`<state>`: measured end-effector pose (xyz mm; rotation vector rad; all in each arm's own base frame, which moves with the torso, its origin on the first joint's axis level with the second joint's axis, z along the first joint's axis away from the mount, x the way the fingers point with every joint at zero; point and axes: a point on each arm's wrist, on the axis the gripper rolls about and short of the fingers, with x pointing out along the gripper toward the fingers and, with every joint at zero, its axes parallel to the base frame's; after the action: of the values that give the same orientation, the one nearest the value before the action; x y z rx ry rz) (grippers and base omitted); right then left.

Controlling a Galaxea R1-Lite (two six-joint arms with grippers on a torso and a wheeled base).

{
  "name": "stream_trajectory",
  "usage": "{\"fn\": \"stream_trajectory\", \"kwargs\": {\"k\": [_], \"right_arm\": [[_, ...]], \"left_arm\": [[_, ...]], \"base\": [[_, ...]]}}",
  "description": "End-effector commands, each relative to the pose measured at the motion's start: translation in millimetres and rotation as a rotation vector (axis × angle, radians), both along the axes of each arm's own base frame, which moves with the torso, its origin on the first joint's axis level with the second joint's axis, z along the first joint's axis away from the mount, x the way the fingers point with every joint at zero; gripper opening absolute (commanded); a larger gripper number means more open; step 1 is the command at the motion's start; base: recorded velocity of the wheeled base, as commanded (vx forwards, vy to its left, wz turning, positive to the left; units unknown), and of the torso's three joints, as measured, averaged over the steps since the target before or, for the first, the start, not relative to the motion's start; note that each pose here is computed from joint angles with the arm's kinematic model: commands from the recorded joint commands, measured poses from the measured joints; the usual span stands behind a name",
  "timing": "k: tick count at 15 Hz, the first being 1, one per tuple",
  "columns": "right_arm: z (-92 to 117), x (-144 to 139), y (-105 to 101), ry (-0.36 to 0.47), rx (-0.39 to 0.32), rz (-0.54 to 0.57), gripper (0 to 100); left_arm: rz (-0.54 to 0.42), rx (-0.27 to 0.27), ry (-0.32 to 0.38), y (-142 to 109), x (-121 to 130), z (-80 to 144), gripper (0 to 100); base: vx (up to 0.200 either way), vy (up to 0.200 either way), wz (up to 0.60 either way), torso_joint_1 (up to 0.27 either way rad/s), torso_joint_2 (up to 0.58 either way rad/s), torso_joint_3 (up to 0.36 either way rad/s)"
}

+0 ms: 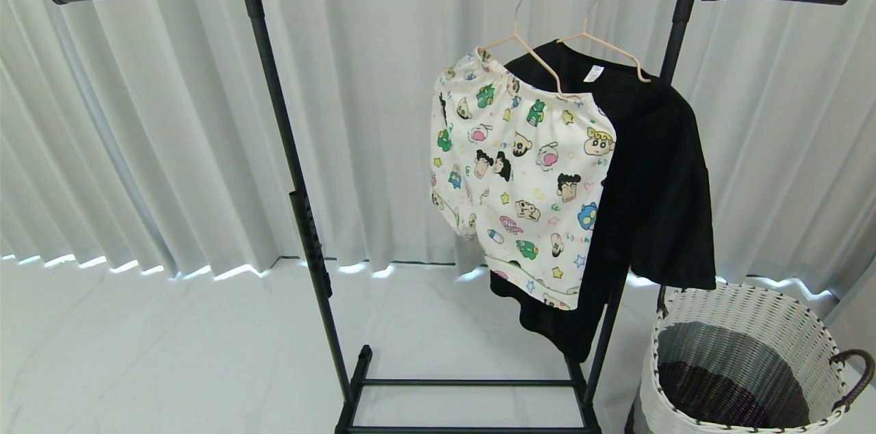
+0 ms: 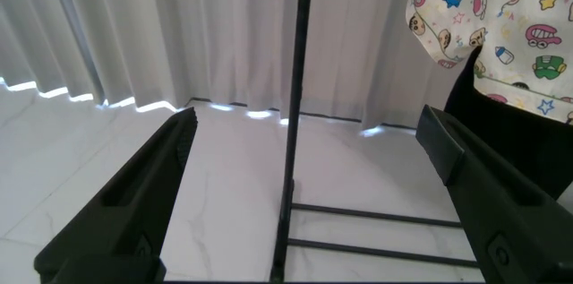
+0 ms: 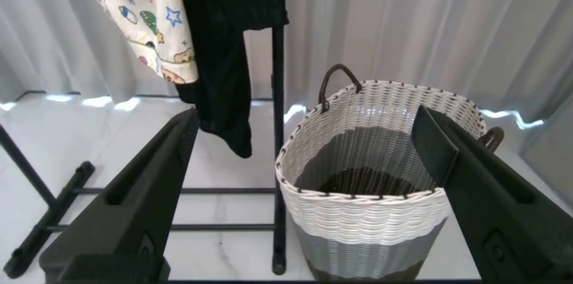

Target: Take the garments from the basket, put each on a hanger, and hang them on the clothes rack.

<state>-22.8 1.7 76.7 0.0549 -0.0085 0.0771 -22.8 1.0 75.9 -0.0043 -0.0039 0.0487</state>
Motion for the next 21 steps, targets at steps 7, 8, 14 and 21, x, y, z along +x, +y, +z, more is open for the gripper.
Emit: {"fn": "stream_trajectory", "kwargs": {"k": [7, 8, 14, 21], "right_arm": [[-0.2, 0.1, 0.1, 0.006, 0.034, 0.002, 100], [-0.7, -0.3, 0.0, 0.015, -0.006, -0.002, 100], [-4.5, -0.3, -4.3, 0.050, 0.011, -0.191, 100], [-4.5, -0.3, -4.3, 0.050, 0.025, -0.191, 100]], "left_arm": [[0.000, 0.000, -0.001, 0.0, 0.0, 0.0, 100], [0.000, 0.000, -0.001, 0.0, 0.0, 0.0, 100], [0.002, 0.000, -0.001, 0.0, 0.0, 0.0, 100], [0.000, 0.000, -0.001, 0.0, 0.0, 0.0, 100]], "base": [[0.000, 0.000, 0.00, 0.000, 0.00, 0.000], [0.000, 0.000, 0.00, 0.000, 0.00, 0.000], [0.000, 0.000, 0.00, 0.000, 0.00, 0.000], [0.000, 0.000, 0.00, 0.000, 0.00, 0.000]]}}
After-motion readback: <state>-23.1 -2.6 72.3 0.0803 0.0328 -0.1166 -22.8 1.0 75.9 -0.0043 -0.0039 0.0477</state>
